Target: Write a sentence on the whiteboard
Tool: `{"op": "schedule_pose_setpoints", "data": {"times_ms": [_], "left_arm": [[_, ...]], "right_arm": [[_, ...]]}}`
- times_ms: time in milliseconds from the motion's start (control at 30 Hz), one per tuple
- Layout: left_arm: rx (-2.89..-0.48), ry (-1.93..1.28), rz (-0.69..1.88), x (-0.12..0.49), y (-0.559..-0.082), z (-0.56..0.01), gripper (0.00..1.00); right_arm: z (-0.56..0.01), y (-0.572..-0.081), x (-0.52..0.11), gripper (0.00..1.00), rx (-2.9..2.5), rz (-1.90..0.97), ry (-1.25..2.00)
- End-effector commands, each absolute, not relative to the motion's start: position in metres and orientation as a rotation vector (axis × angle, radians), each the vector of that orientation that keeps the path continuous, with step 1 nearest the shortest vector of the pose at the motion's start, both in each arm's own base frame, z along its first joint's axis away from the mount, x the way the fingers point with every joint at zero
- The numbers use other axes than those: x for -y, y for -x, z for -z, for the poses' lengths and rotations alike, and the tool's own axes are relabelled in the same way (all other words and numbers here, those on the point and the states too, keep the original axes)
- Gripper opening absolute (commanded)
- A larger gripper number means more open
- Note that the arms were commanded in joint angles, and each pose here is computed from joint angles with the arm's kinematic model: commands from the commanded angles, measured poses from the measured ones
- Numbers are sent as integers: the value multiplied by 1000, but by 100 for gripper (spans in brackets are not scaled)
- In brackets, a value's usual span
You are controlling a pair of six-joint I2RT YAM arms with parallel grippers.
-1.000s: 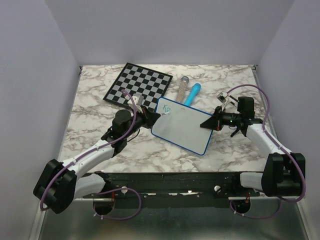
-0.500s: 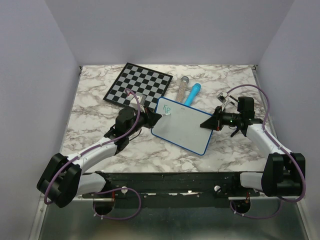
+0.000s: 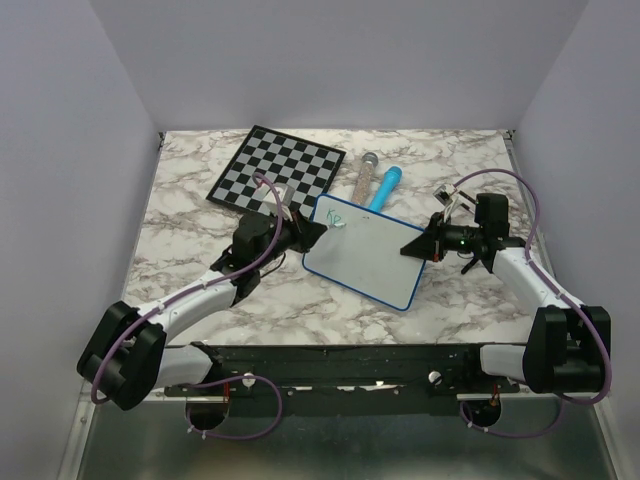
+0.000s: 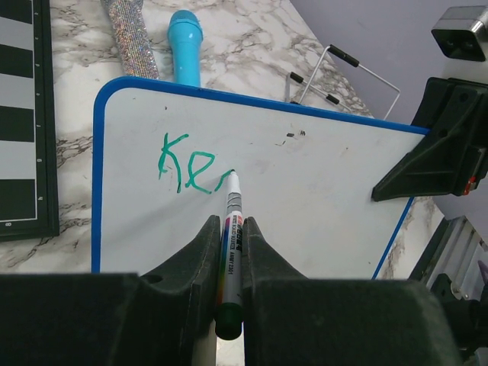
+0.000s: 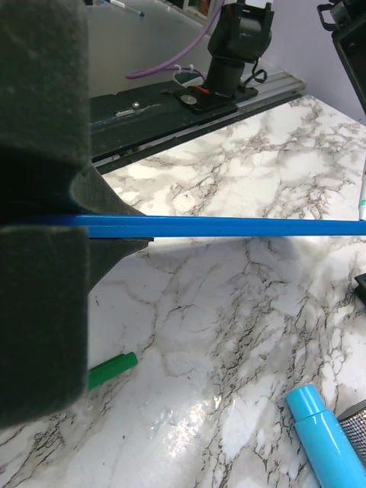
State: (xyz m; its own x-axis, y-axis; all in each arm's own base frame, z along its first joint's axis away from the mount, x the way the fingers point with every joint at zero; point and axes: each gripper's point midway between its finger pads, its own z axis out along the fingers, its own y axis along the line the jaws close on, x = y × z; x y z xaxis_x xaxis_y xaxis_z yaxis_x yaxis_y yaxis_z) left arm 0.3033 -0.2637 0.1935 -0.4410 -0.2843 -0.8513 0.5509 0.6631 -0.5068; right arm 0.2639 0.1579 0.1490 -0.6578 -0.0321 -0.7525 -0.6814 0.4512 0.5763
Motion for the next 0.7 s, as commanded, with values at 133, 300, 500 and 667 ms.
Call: {"op": "schedule_pose_setpoints", "data": {"times_ms": [133,300,500,667], "left_arm": [[-1754,-231,1011,275,-306,-208,0],[-1739,-184,966,268,-314,-211,0],[-1756,-125,890,253,-320,-204,0],[-1773,-122,871,246,-319,-198,0]], "right_arm": [[-159,-268,-159,1,-1977,-1196,649],[-159,-268,-159,1,-1976,-1195,650],[-160,-267,-160,1,-1974,-1197,653],[-160,-268,-160,1,-1974,-1196,651]]}}
